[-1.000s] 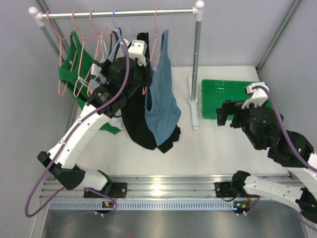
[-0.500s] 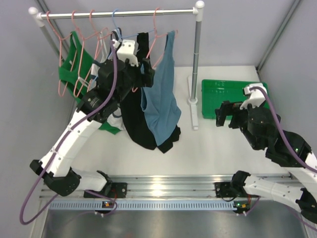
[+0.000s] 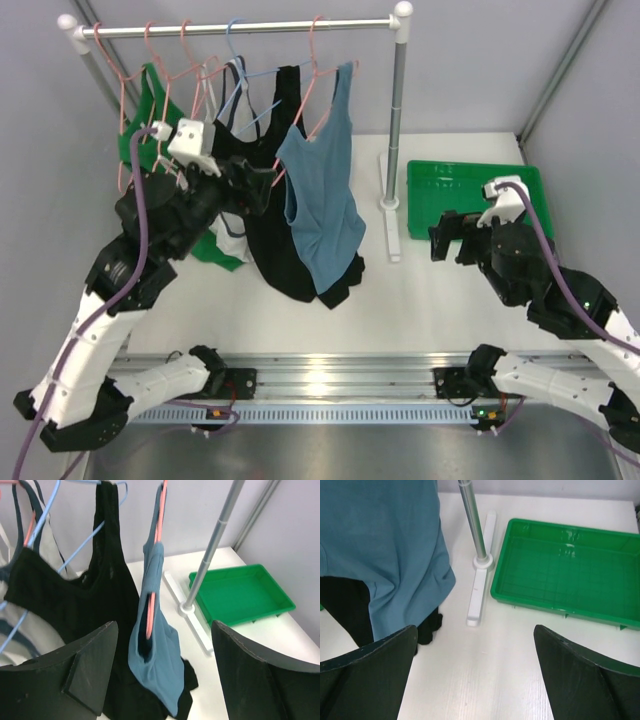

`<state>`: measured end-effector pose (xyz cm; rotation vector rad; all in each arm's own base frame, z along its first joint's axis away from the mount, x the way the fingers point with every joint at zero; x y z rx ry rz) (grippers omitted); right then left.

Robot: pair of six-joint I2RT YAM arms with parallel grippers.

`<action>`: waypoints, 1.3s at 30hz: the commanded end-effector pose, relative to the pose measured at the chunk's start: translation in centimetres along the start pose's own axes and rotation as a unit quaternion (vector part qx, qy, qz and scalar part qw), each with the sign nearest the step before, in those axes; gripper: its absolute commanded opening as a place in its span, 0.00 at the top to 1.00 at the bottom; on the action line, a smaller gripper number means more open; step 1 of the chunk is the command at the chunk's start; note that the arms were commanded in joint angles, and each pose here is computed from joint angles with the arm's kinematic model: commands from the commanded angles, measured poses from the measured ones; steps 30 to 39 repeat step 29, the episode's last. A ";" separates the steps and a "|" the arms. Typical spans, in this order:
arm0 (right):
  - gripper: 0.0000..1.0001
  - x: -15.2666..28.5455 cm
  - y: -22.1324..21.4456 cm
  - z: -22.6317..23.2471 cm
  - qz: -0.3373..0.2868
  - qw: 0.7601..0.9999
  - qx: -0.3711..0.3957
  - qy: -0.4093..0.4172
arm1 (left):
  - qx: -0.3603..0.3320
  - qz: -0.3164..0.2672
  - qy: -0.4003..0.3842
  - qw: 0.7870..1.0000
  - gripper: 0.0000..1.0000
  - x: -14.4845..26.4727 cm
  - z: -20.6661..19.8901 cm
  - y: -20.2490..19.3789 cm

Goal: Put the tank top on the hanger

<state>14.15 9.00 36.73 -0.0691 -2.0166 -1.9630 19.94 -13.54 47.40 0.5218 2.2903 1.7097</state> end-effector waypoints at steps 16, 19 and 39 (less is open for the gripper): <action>0.00 -1.5 -8.2 1.1 0.044 0.997 -0.069 0.016 | 0.078 0.112 -0.033 0.990 0.18 9.0 4.1 -14.0; 0.00 -1.4 -8.9 0.9 0.044 0.996 -0.079 0.016 | 0.094 0.115 -0.026 0.989 0.18 9.1 4.6 -15.6; 0.00 -1.2 -9.4 0.5 0.046 0.996 -0.079 0.012 | 0.106 0.117 -0.026 0.987 0.17 9.1 5.0 -17.4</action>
Point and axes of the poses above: each gripper's point midway between its finger pads, its own x axis back along the fingers, its own z axis along the line the jaws close on, y = z × x, the point moved 7 cm from there along x, back along the fingers, and after that the axes turned 5 degrees about x, right-handed, at the moved point
